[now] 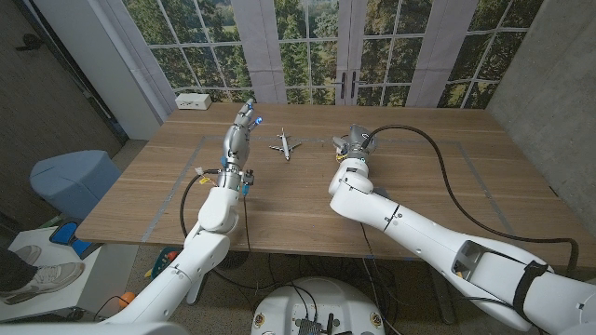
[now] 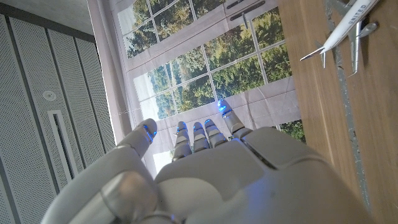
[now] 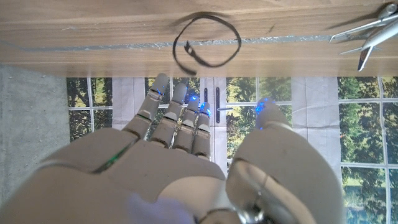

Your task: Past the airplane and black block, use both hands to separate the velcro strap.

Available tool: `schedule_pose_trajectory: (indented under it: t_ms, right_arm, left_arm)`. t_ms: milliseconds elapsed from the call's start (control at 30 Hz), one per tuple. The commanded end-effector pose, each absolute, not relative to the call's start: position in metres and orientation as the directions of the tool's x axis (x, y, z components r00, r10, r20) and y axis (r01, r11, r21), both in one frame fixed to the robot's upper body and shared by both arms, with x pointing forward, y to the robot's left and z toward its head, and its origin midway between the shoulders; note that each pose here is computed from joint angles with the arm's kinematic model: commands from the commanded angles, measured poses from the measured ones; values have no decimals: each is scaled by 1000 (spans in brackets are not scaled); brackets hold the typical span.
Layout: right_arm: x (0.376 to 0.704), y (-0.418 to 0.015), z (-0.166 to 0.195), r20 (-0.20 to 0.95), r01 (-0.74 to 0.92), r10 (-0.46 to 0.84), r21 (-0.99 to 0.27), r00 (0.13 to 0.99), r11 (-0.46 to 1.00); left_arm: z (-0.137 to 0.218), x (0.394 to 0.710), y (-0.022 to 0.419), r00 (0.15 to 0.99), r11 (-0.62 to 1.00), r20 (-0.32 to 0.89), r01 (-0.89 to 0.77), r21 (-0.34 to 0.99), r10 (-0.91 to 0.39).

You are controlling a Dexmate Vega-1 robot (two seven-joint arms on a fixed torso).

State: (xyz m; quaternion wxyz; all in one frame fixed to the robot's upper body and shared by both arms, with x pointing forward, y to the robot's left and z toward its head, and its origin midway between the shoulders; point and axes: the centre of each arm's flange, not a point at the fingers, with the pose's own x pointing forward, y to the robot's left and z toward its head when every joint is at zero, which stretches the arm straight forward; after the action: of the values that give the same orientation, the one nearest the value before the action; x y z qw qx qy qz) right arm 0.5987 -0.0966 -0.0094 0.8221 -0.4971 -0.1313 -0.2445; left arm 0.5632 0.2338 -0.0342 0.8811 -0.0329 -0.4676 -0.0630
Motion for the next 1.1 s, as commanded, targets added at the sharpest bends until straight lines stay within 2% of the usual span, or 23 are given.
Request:
schedule_pose_trajectory:
  t_ms: [33,433,800,1100]
  right_arm:
    - [588,-116,-18,546,535,-169,-628,820,565]
    - [587,-131,-20,615,431,-28,-518,788,739]
    - [593,-149,-20,630,208,139,-445,764,871]
    - [599,-164,-23,644,46,199,-343,739,938]
  left_arm:
    - [-36,558,233,556,991,827,137,5,-81]
    - [-36,556,239,572,990,817,140,-13,-70]
    - [-32,560,254,621,984,781,170,-47,-70]
    - [-31,565,267,662,977,745,200,-74,-79]
